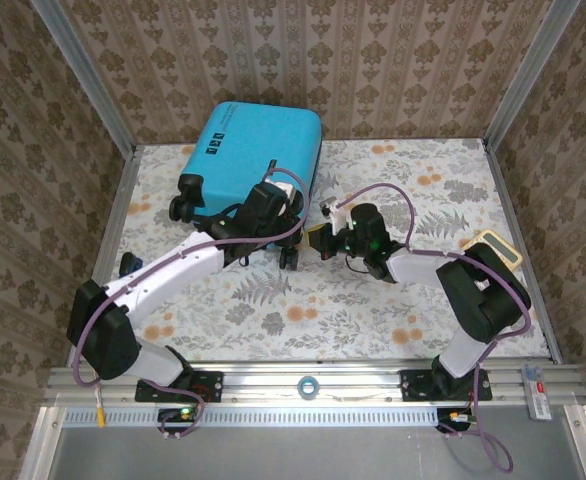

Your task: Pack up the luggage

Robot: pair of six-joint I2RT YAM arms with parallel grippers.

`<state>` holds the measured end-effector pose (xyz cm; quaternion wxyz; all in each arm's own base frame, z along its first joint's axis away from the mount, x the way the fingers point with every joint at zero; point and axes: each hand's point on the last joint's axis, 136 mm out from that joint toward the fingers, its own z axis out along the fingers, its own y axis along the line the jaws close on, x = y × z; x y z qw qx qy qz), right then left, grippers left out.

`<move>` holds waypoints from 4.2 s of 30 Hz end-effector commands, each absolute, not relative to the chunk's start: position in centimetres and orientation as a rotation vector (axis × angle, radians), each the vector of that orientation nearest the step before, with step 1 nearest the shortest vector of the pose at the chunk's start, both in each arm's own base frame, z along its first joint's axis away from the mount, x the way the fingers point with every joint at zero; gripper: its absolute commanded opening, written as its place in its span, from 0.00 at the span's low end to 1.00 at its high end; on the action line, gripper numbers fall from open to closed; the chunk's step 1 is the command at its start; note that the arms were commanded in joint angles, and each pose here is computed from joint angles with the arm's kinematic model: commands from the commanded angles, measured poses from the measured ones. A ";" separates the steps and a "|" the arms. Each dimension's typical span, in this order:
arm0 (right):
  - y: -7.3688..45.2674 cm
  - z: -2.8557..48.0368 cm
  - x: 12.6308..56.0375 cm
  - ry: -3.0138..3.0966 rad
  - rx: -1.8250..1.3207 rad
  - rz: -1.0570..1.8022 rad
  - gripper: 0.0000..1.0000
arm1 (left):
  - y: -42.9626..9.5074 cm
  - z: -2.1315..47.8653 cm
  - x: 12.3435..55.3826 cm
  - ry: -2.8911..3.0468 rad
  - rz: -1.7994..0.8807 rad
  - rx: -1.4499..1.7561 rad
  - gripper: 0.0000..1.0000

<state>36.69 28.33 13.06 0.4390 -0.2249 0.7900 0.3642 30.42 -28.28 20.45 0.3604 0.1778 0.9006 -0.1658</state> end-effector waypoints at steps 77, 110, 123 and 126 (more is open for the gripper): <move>31.7 12.6 36.1 1.838 -0.855 1.494 0.52 | -31.3 27.0 29.1 2.130 -0.637 0.637 0.00; 30.1 15.1 35.6 1.806 -0.824 1.462 0.47 | -31.2 26.3 28.9 2.134 -0.634 0.650 0.00; 29.3 11.1 36.9 1.929 -0.718 1.381 0.56 | -31.1 26.4 28.8 2.135 -0.631 0.655 0.00; 29.3 10.9 37.1 1.939 -0.719 1.368 0.58 | -31.1 26.5 28.7 2.134 -0.633 0.657 0.00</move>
